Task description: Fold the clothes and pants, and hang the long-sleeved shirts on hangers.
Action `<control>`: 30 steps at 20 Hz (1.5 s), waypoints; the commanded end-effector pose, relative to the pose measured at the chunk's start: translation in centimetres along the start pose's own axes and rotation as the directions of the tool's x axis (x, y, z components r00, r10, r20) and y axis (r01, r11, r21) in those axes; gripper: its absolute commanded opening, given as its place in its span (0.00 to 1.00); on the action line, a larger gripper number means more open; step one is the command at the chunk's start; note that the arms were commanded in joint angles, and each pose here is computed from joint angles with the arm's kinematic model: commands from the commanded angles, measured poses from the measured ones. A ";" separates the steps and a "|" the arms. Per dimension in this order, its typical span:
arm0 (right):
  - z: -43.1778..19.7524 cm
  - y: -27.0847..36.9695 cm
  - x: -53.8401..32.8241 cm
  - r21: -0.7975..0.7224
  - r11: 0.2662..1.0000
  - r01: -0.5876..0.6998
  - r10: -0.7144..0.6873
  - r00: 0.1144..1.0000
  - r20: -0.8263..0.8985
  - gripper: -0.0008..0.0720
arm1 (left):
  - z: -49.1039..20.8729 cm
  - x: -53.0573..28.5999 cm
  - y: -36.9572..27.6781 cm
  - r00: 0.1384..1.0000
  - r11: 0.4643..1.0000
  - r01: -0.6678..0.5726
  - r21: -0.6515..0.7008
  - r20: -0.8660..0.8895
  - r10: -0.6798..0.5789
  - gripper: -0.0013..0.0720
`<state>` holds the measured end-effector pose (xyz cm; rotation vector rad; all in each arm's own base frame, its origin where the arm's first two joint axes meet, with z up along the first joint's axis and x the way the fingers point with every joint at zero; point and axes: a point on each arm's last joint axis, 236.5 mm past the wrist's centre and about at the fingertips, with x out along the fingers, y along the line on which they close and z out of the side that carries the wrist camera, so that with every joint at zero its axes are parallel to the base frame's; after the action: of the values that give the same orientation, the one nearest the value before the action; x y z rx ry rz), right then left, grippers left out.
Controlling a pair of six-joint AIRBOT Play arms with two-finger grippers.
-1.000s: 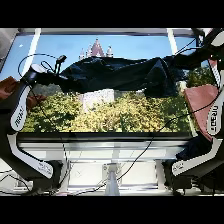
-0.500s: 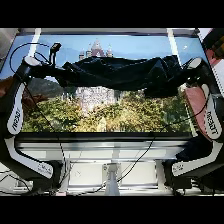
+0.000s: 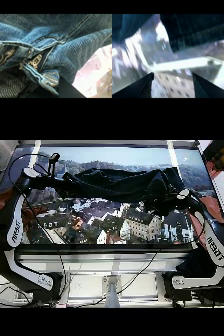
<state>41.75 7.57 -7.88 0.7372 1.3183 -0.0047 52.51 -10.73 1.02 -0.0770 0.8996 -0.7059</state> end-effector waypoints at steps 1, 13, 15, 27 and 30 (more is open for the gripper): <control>2.5 0.5 0.4 0.142 0.989 -0.034 0.015 0.991 0.133 0.77 | 0.1 0.0 0.0 1.000 1.000 -0.002 0.001 0.002 0.002 0.10; 2.1 -2.6 2.6 0.342 0.939 -0.022 -0.040 0.984 0.174 0.70 | 0.4 -0.1 0.4 1.000 1.000 -0.017 0.001 0.017 0.017 0.10; 3.6 -2.3 2.3 0.341 0.938 -0.058 -0.027 0.971 0.239 0.39 | 0.5 -0.1 0.4 1.000 1.000 -0.018 0.001 0.018 0.018 0.10; 7.7 1.2 -2.5 0.058 0.997 -0.050 0.024 0.927 0.374 0.04 | 5.3 -1.7 1.5 0.975 0.995 -0.086 -0.045 0.203 0.093 0.10; 8.6 0.7 -5.1 -0.011 1.000 0.025 -0.019 0.921 0.389 0.04 | 8.3 -4.2 2.7 0.931 0.982 -0.183 -0.050 0.312 0.189 0.10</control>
<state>48.18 3.32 -4.40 0.7835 0.9444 -0.1681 56.41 -9.51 5.38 -0.1156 0.7078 -0.5783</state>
